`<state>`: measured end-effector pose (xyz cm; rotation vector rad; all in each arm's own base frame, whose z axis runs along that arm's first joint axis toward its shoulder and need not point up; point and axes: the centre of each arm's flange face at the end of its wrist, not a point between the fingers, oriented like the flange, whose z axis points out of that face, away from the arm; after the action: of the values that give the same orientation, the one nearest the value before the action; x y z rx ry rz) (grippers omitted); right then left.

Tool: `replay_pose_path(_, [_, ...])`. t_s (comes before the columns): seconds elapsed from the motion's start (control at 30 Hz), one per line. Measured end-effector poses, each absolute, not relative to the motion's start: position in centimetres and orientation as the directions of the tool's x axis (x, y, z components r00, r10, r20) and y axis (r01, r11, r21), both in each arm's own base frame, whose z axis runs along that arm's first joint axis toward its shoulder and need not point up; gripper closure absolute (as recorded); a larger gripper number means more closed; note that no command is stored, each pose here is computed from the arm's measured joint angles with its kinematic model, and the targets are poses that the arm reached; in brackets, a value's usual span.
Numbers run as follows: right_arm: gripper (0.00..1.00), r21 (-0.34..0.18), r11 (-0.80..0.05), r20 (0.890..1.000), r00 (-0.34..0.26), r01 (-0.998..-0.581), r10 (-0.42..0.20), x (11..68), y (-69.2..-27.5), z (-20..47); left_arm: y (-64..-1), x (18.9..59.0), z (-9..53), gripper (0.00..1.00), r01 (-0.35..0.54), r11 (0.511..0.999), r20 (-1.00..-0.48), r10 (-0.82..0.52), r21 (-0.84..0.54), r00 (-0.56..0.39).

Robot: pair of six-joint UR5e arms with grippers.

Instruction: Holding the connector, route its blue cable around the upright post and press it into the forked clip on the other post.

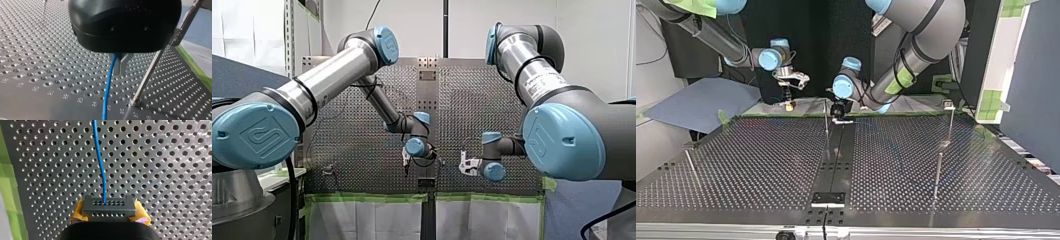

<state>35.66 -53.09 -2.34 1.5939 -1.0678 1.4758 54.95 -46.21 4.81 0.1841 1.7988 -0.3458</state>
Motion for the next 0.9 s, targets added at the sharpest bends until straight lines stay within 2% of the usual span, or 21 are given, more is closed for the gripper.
replay_pose_path(0.37, [1.0,-0.041,-0.433,0.994,0.007,-0.901,-0.108,36.1,-54.3,-1.6,-45.8,55.4,4.9,1.0,0.292,0.947,-0.966,-0.061,-0.136,-0.251])
replay_pose_path(0.9, [1.0,-0.039,-0.422,0.993,0.013,-0.906,-0.12,35.4,-56.4,-0.6,-44.9,56.0,5.0,1.0,0.258,0.959,-0.967,-0.055,-0.121,-0.249])
